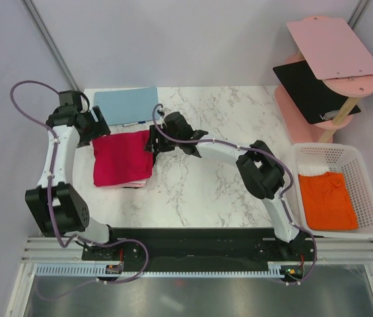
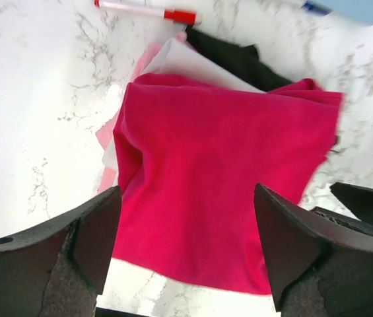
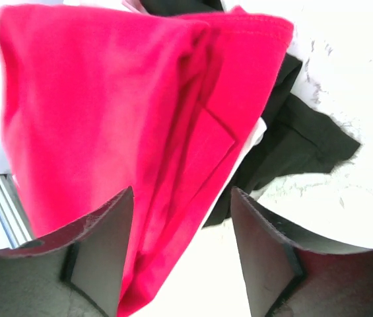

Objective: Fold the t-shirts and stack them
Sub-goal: Put the neatly folded tshirt into the corner of the board with the left arm

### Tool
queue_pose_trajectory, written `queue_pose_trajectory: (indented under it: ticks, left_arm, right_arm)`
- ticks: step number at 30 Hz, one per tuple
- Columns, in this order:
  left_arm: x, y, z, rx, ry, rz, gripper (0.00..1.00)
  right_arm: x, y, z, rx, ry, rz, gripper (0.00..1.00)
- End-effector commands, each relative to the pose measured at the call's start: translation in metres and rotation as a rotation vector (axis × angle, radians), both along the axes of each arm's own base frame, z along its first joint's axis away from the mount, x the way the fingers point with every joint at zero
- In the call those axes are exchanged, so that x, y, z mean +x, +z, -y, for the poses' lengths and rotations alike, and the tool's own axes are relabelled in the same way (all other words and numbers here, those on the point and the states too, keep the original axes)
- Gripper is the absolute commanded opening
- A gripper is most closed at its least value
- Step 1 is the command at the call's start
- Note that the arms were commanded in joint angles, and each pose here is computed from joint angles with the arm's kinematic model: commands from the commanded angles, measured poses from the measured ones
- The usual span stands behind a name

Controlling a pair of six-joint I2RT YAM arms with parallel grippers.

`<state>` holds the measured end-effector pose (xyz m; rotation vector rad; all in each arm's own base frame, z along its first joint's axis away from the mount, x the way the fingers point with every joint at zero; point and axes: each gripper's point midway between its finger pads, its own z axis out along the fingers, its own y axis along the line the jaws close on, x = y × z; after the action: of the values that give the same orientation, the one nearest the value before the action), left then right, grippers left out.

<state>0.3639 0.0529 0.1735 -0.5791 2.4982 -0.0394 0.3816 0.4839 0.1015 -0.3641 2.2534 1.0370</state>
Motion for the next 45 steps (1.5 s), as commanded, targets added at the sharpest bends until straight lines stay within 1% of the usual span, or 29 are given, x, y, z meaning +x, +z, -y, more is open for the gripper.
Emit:
queue_pose_trajectory:
  ticks: [1,2,3,4,5,6,7,8,9,10,11,12,13,14,15,16,17,22,25,28,32,33,34,36,37,38,40,45]
  left_arm:
    - [-0.012,0.071,-0.003,0.041,0.037,0.201,0.88]
    - [-0.014,0.073,-0.002,0.04,0.042,0.212,0.86]
    - [-0.018,0.078,0.001,0.027,0.045,0.234,0.81]
    - [-0.018,0.079,0.003,0.019,0.041,0.253,0.47]
    - [-0.016,0.079,0.011,-0.015,0.008,0.281,0.11]
    - [-0.012,0.071,0.026,-0.082,-0.037,0.309,0.02]
    - [-0.012,0.073,0.036,-0.123,-0.072,0.347,0.02]
    - [-0.015,0.055,0.047,-0.176,-0.104,0.326,0.02]
    - [-0.008,0.059,0.066,-0.276,-0.165,0.371,0.02]
    - [-0.007,0.051,0.076,-0.334,-0.195,0.364,0.02]
    - [-0.01,0.034,0.086,-0.41,-0.189,0.328,0.02]
    - [-0.01,0.032,0.099,-0.483,-0.235,0.331,0.02]
    - [-0.002,0.027,0.103,-0.52,-0.252,0.345,0.02]
    - [-0.005,0.018,0.112,-0.593,-0.255,0.322,0.02]
    - [-0.004,0.013,0.115,-0.623,-0.258,0.32,0.02]
    - [0.002,0.008,0.116,-0.644,-0.263,0.33,0.02]
    - [0.001,0.002,0.118,-0.673,-0.25,0.315,0.02]
    - [0.013,-0.016,0.106,-0.675,-0.191,0.3,0.02]
    - [0.021,-0.026,0.089,-0.655,-0.135,0.292,0.02]
    - [0.027,-0.039,0.08,-0.665,-0.103,0.264,0.02]
    - [0.029,-0.063,0.082,-0.721,-0.068,0.215,0.02]
    - [0.033,-0.065,0.082,-0.723,-0.074,0.236,0.02]
    - [0.031,-0.077,0.082,-0.737,-0.057,0.214,0.02]
    - [0.035,-0.082,0.083,-0.757,-0.05,0.222,0.02]
    - [0.034,-0.092,0.084,-0.769,-0.039,0.201,0.02]
    - [0.033,-0.096,0.085,-0.784,-0.029,0.186,0.02]
    - [0.039,-0.098,0.083,-0.786,-0.038,0.215,0.02]
    - [0.049,-0.108,0.085,-0.834,-0.041,0.203,0.02]
  right_arm:
    - [0.001,0.08,0.011,0.068,-0.007,0.153,0.64]
    - [-0.003,0.078,0.012,0.071,0.005,0.146,0.61]
    - [-0.006,0.087,0.012,0.088,0.017,0.156,0.45]
    - [-0.009,0.092,0.009,0.114,0.033,0.164,0.19]
    - [-0.014,0.09,0.008,0.136,0.047,0.137,0.0]
    - [-0.026,0.096,0.003,0.184,0.098,0.114,0.0]
    - [-0.031,0.11,-0.005,0.263,0.136,0.133,0.0]
    - [-0.039,0.105,-0.008,0.297,0.168,0.102,0.0]
    - [-0.054,0.113,-0.018,0.386,0.239,0.05,0.0]
    - [-0.062,0.113,-0.023,0.429,0.278,0.023,0.0]
    - [-0.067,0.102,-0.029,0.463,0.304,-0.03,0.0]
    - [-0.083,0.118,-0.036,0.555,0.373,-0.06,0.0]
    - [-0.088,0.118,-0.038,0.591,0.391,-0.091,0.0]
    - [-0.093,0.109,-0.043,0.605,0.411,-0.121,0.0]
    - [-0.102,0.111,-0.047,0.631,0.44,-0.146,0.0]
    - [-0.106,0.108,-0.05,0.63,0.452,-0.156,0.0]
    - [-0.108,0.099,-0.052,0.62,0.456,-0.172,0.0]
    - [-0.128,0.082,-0.062,0.609,0.505,-0.245,0.0]
    - [-0.134,0.072,-0.065,0.602,0.516,-0.282,0.0]
    - [-0.137,0.06,-0.066,0.58,0.516,-0.317,0.0]
    - [-0.137,0.043,-0.066,0.551,0.499,-0.362,0.0]
    - [-0.137,0.04,-0.066,0.548,0.499,-0.37,0.0]
    - [-0.137,0.037,-0.066,0.544,0.497,-0.381,0.0]
    - [-0.137,0.03,-0.066,0.533,0.493,-0.399,0.0]
    - [-0.137,0.028,-0.066,0.53,0.49,-0.406,0.0]
    - [-0.137,0.022,-0.066,0.523,0.488,-0.416,0.0]
    - [-0.137,0.017,-0.066,0.509,0.483,-0.43,0.0]
    - [-0.137,-0.002,-0.064,0.475,0.463,-0.472,0.0]
